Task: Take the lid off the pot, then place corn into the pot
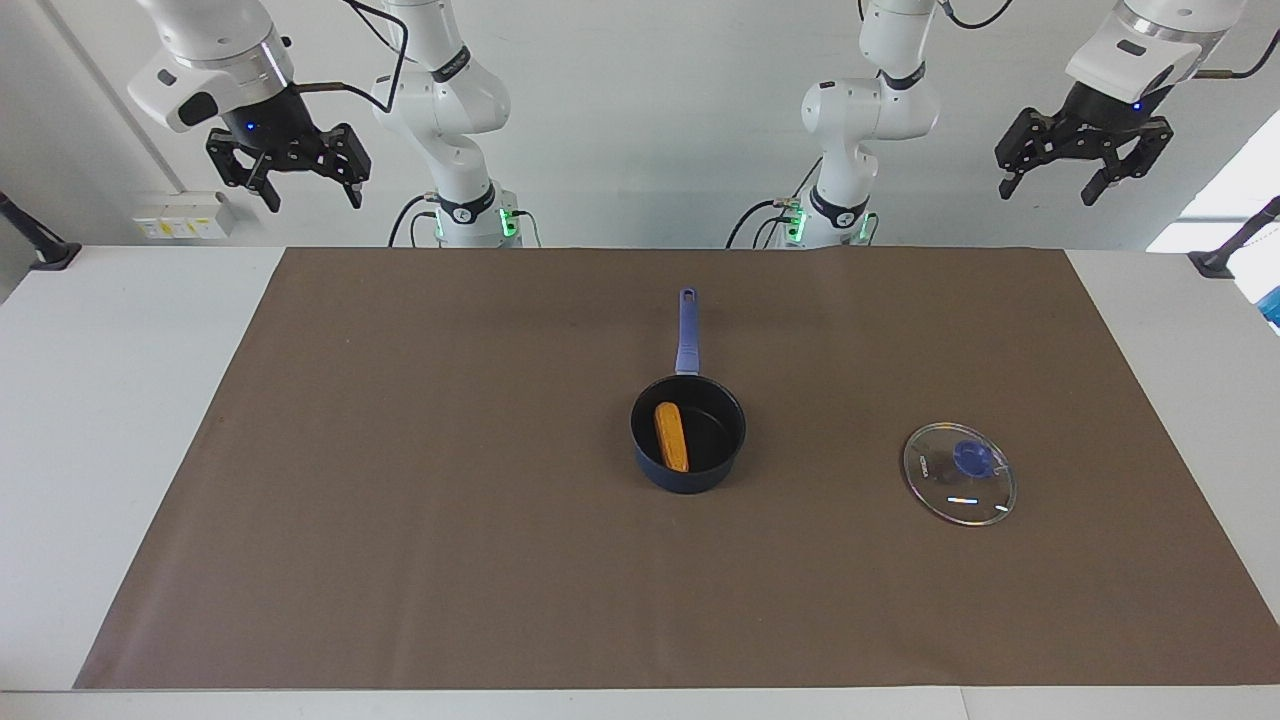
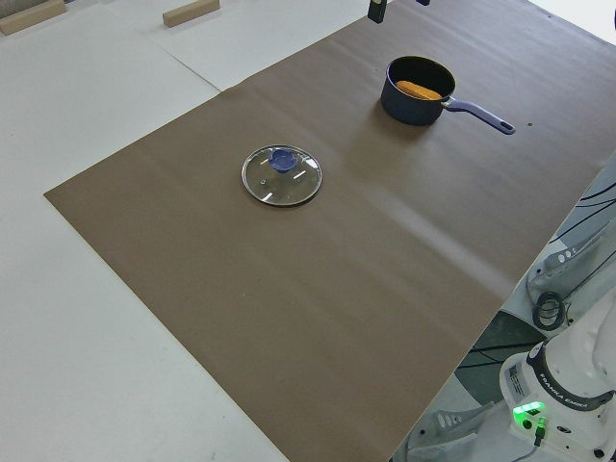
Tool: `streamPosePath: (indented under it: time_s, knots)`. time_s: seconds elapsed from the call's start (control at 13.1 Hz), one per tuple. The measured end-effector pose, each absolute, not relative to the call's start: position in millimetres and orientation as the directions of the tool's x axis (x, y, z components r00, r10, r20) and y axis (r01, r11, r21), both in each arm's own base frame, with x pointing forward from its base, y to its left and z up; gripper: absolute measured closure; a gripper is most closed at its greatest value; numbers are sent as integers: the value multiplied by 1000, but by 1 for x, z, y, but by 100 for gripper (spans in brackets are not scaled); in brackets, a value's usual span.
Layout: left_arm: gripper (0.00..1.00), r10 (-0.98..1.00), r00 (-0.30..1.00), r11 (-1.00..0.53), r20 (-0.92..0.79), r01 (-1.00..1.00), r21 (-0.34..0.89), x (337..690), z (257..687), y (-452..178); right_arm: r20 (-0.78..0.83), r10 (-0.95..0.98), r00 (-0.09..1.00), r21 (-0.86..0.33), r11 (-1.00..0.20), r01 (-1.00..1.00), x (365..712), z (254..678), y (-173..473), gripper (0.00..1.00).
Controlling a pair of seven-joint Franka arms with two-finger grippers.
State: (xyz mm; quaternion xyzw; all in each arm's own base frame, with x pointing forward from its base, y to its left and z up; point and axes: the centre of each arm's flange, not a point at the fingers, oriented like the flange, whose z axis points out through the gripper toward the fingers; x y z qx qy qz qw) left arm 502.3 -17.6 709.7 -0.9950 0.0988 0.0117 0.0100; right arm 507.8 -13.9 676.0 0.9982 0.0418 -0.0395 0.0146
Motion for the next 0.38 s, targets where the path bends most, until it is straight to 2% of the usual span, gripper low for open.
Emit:
streamPosePath:
  time_s: [0.38]
  knots:
    - [0, -196, 980, -980, -25, -197, -17, 502, 710, -18, -79, 92, 993, 26, -995, 94, 510, 674, -9, 0]
